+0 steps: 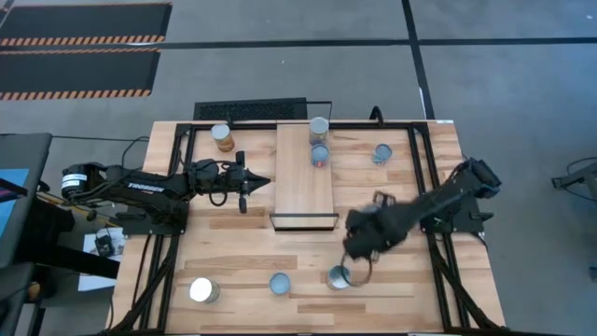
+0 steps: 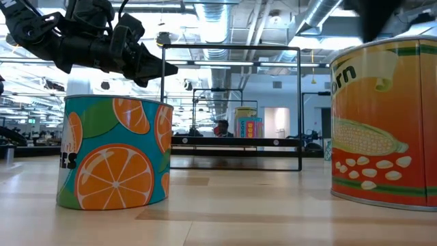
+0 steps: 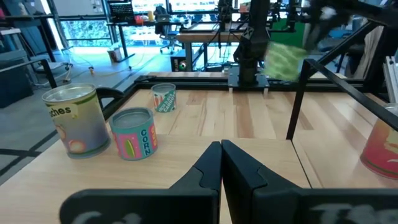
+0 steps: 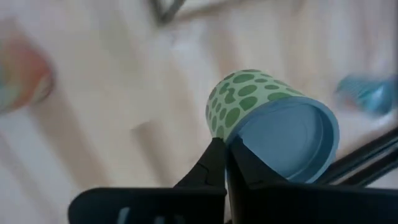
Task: Pick and place cans onto a shelf
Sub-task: Put the small canned peas on the shelf
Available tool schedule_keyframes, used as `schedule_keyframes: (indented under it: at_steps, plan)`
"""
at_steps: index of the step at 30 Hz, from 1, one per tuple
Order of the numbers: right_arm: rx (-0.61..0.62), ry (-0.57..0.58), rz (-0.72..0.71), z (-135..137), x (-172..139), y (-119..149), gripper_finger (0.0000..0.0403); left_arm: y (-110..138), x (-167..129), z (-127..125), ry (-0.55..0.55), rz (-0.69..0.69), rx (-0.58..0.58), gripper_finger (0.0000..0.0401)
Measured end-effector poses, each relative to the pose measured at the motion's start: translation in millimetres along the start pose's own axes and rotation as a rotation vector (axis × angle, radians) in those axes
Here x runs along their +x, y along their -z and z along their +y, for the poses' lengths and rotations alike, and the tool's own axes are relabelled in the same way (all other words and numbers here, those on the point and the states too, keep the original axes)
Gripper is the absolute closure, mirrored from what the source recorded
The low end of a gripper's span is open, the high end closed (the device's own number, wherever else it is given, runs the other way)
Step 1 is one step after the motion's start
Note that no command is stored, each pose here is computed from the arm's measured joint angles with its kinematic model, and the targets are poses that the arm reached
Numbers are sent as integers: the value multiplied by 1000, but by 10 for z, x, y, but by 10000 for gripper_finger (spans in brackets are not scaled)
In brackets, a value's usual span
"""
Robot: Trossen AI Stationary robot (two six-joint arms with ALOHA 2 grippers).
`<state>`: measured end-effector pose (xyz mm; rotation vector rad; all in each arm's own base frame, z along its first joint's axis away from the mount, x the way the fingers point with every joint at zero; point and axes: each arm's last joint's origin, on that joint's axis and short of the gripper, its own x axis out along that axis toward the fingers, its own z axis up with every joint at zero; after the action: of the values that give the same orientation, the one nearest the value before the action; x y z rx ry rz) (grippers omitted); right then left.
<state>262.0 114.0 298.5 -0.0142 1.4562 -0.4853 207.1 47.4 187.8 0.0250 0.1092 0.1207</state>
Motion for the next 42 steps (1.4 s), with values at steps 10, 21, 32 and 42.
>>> schedule_keyframes:
  at_steps: [10,21,32,42]
  plan:
    - [-153,32,-124,-797,177,-568,395,12,0,-1,0,13,2,401]
    - [-333,-125,-255,-1196,638,-1171,396,14,0,0,0,14,6,401]
    - [-416,-152,-111,-1066,1125,-1331,394,20,5,0,0,16,11,401]
    - [-400,-133,-140,-1100,1183,-1395,392,22,5,0,0,18,10,401]
